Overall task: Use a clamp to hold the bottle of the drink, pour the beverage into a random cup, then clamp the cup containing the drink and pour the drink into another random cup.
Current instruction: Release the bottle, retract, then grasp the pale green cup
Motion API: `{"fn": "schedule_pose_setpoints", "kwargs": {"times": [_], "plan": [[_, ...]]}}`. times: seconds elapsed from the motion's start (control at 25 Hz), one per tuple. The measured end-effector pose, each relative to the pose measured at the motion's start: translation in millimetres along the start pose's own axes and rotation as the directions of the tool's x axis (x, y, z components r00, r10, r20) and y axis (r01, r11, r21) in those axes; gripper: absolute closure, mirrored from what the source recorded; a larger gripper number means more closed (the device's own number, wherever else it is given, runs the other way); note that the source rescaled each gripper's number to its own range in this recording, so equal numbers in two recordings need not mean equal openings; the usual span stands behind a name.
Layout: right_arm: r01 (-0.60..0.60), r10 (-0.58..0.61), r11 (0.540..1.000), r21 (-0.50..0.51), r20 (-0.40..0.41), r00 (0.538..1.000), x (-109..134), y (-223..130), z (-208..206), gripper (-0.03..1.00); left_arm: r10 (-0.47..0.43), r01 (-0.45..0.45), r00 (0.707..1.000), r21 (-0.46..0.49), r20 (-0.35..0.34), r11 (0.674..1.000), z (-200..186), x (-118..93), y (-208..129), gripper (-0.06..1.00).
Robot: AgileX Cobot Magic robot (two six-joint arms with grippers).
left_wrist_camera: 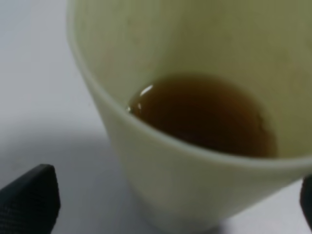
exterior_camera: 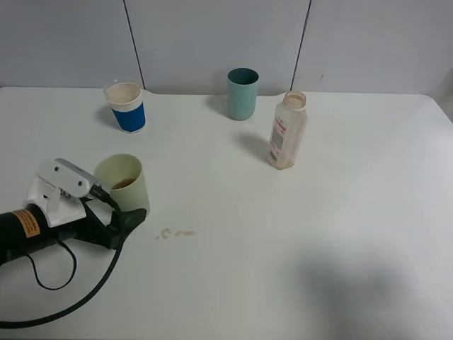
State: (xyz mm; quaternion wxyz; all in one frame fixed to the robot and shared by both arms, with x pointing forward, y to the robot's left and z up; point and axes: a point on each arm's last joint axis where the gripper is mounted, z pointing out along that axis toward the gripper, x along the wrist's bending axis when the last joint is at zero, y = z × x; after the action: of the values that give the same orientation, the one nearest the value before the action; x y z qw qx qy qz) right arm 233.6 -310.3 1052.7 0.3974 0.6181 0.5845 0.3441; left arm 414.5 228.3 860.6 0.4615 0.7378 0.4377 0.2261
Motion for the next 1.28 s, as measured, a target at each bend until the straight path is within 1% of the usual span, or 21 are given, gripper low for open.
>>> {"fn": "schedule_pose_setpoints", "kwargs": {"times": [0.28,0.48,0.6,1.04,1.2,1.28], "plan": [[0.000,0.000,1.000,0.000,0.000,1.000,0,0,0,-0.03,0.007,-0.007,1.000,-0.024,0.006,1.000,6,1,4,-0.06],[0.000,0.000,1.000,0.000,0.000,1.000,0,0,0,-0.03,0.003,-0.004,1.000,0.016,0.031,1.000,14,1,-4,-0.06],[0.000,0.000,1.000,0.000,0.000,1.000,0,0,0,-0.03,0.006,-0.007,0.999,0.019,0.041,1.000,18,1,-4,-0.06],[0.000,0.000,1.000,0.000,0.000,1.000,0,0,0,-0.03,0.014,-0.010,0.997,-0.051,0.081,0.999,42,5,10,-0.06],[0.000,0.000,1.000,0.000,0.000,1.000,0,0,0,-0.03,0.012,-0.008,0.995,-0.036,0.096,0.999,46,5,6,-0.04],[0.000,0.000,1.000,0.000,0.000,1.000,0,0,0,-0.03,0.009,-0.006,0.995,-0.024,0.100,1.000,47,4,3,0.02]]}}
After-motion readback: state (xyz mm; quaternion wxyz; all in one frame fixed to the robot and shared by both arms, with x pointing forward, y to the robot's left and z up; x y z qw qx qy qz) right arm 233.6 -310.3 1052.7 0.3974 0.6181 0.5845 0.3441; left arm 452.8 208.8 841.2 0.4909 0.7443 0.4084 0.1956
